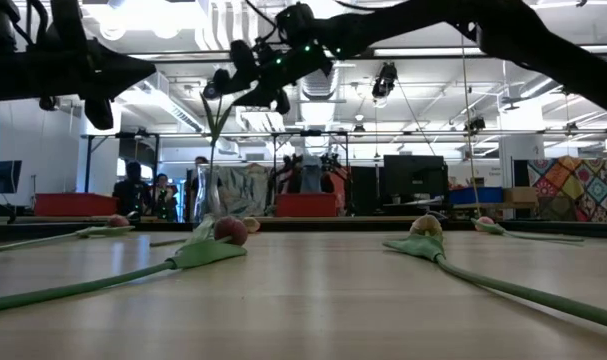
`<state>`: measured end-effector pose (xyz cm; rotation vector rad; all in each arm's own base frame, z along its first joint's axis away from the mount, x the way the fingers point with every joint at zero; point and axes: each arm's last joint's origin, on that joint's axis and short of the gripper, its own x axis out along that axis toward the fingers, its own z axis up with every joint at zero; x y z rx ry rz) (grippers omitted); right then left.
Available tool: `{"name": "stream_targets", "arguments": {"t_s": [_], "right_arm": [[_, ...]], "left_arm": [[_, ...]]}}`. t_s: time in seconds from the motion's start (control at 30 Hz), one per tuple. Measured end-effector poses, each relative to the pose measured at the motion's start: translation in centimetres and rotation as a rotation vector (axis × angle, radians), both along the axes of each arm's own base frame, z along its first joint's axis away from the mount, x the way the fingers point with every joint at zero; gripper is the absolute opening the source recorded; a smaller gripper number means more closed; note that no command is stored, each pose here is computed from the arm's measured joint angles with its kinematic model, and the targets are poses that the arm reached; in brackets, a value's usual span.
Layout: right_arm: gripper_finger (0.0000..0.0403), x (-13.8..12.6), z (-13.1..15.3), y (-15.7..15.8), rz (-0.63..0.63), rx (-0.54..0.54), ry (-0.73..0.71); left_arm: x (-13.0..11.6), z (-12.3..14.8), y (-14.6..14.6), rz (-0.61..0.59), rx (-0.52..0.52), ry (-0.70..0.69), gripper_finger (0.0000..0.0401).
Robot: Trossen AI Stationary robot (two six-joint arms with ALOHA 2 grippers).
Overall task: Sort flowers into vase by color
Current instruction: Put the top black flower into the transparent flower vase, then put the top yellow-pink flower into the yellow flower vase
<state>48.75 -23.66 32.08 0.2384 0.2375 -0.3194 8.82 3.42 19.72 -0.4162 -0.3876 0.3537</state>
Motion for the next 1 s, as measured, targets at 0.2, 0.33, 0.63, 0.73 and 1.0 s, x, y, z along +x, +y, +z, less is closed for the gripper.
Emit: {"name": "stream_targets", "arguments": {"t_s": [0.2, 0.33, 0.63, 0.73, 1.0], "right_arm": [[0.0196, -1.6, 2.3, 0.8, 0.017, -0.027, 0.052], [0.0196, -2.8, 2.7, 1.3, 0.040, -0.030, 0.161], [0.0144, -4.4, 1.7, 2.7, 0.126, -0.065, 0.385], [0.0090, -4.5, 0.5, 3.0, 0.136, -0.063, 0.402], [0.0012, -7.5, -2.7, 5.0, 0.099, 0.000, 0.353]], "left_arm": [[0.1, -0.1, 0.0, 0.002, -0.013, 0.002, 0.0000], [0.2, -0.1, 0.1, -0.005, -0.036, 0.005, 0.0000], [0.6, 0.9, 0.1, -0.040, -0.020, 0.078, 0.0000], [1.0, 1.8, 0.2, -0.044, -0.014, 0.165, 0.0000], [2.7, 2.4, 0.8, -0.049, -0.105, 0.477, 0.0000]]}}
